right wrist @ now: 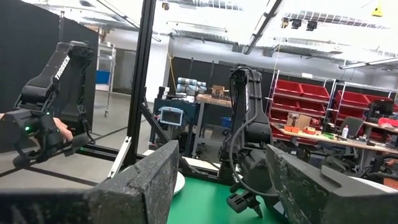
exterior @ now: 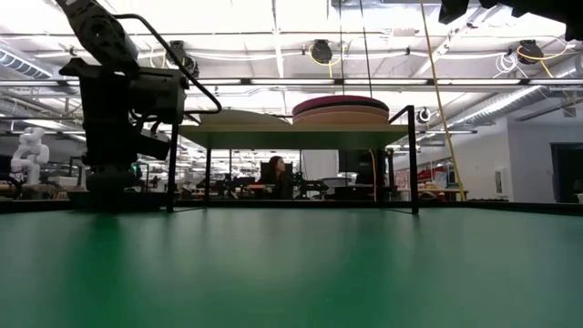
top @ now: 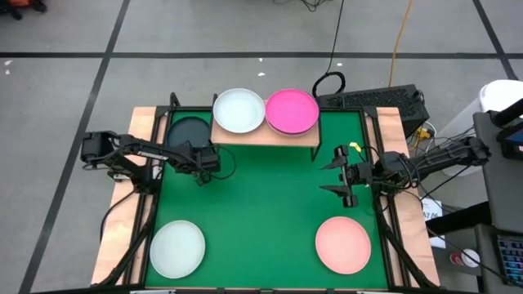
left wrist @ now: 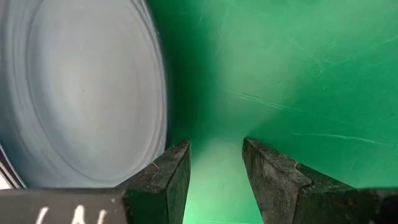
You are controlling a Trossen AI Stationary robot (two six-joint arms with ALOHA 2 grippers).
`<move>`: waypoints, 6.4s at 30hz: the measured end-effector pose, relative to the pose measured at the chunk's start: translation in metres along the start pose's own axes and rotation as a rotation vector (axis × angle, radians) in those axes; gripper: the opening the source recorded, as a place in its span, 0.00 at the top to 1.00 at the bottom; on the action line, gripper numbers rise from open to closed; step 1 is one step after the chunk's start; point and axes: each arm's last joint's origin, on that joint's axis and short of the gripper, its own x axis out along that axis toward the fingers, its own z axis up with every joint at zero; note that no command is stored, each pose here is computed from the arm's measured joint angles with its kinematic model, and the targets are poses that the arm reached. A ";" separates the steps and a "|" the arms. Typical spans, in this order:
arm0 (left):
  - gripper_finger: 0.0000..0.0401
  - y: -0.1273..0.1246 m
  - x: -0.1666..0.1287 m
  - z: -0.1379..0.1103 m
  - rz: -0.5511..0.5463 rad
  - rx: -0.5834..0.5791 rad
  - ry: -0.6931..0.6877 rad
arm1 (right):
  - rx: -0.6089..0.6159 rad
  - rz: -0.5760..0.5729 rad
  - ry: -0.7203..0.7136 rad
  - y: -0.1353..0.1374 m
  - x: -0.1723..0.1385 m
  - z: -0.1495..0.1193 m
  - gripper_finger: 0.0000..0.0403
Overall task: Place and stack plates onto a shelf
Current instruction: Stack the dark blue plate on top of the white plate on the shelf
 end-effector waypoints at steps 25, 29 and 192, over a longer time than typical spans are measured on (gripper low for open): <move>0.99 -0.029 -0.038 0.000 -0.104 0.039 -0.014 | 0.008 -0.001 -0.001 0.000 0.000 0.000 0.45; 1.00 -0.042 -0.065 0.001 -0.102 0.119 -0.113 | 0.015 0.000 -0.001 0.000 0.000 0.000 0.45; 0.83 0.051 -0.191 0.132 0.104 0.772 -0.597 | 0.012 -0.004 -0.023 0.000 0.000 0.002 0.45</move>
